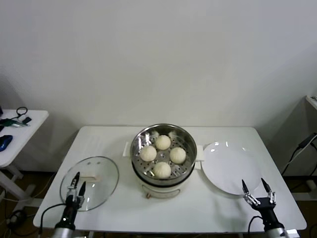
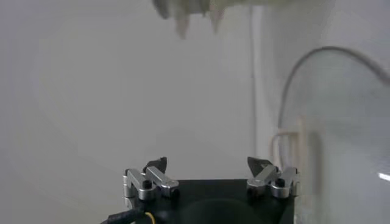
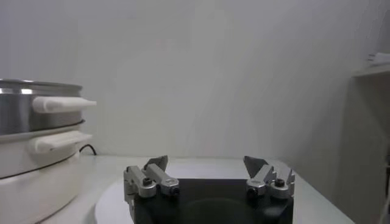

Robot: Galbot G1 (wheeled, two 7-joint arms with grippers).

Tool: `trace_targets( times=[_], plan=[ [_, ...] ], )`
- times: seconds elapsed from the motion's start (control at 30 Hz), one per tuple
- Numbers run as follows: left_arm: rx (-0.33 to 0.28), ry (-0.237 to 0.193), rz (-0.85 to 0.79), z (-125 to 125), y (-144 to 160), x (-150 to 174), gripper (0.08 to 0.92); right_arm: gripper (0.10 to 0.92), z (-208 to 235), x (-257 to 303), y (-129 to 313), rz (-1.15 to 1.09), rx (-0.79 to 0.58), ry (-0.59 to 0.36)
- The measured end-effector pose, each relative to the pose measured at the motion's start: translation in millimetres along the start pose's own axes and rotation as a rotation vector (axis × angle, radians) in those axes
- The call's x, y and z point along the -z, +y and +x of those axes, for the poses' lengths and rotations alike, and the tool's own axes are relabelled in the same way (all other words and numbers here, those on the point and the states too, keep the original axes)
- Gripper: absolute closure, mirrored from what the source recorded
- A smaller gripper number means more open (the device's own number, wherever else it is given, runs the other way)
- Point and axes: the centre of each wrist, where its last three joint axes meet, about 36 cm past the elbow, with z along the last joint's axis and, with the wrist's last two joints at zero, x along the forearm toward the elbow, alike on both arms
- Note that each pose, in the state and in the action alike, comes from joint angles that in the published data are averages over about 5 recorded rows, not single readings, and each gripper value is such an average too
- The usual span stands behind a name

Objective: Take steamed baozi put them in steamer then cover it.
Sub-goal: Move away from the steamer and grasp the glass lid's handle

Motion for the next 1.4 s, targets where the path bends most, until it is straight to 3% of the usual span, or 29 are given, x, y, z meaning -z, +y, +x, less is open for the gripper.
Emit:
trace_targets(
  times=[0.77, 1.4],
  plan=[
    [-0.044, 0.023, -0.031, -51, -29, -13, 0.188, 0.200, 29, -4, 4, 0.003, -0.044, -0.005],
    [-0.092, 0.038, 0.008, -62, -45, -16, 0.718, 0.200, 30, -2, 4, 0.006, -0.051, -0.017]
  ],
)
